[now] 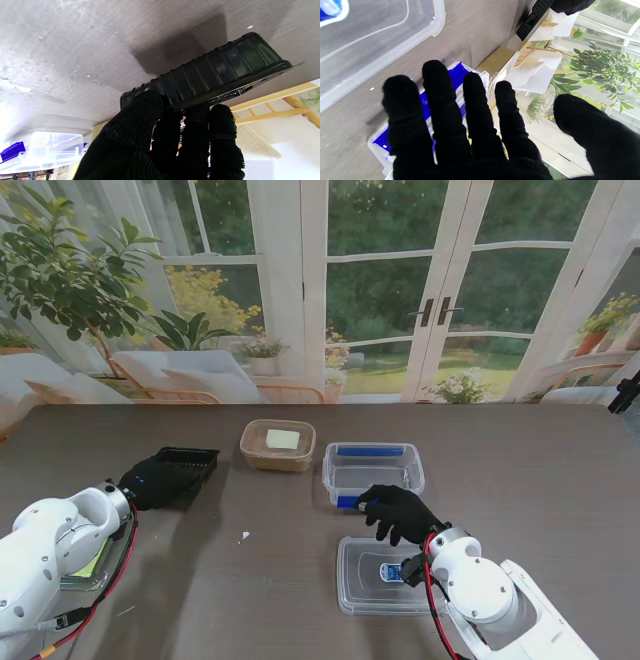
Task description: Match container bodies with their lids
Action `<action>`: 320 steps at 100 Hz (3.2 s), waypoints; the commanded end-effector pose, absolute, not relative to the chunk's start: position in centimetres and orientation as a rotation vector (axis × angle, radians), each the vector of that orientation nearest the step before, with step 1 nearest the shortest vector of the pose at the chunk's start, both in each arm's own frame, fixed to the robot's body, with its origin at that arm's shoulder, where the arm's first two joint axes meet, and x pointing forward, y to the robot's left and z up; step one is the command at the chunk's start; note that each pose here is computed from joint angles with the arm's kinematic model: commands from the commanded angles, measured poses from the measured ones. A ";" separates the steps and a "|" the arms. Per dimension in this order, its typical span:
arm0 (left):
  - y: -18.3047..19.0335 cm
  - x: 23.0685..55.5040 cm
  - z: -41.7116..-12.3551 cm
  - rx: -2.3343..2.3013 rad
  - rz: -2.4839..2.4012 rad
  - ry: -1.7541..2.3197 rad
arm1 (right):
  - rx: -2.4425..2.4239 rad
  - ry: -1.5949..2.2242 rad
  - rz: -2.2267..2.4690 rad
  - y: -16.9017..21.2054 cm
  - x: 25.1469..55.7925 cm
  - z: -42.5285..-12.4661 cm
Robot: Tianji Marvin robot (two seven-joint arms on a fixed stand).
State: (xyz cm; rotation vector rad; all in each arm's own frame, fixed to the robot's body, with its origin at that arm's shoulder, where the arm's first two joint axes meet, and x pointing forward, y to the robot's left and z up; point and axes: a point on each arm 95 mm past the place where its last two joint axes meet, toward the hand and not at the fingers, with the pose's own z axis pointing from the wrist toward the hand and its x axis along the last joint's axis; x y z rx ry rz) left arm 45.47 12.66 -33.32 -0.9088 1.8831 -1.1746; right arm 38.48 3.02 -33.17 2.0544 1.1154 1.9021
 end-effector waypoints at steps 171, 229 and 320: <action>2.5 41.7 -35.5 -0.953 -1.282 2.025 | 2.040 1.153 1.907 3.0 38.0 -32.8; 1.0 41.1 -35.7 -0.950 -1.318 2.051 | 2.044 1.160 1.903 2.9 38.0 -32.7; -0.1 40.3 -35.2 -1.009 -1.298 2.102 | 2.057 1.173 1.899 2.8 37.8 -32.6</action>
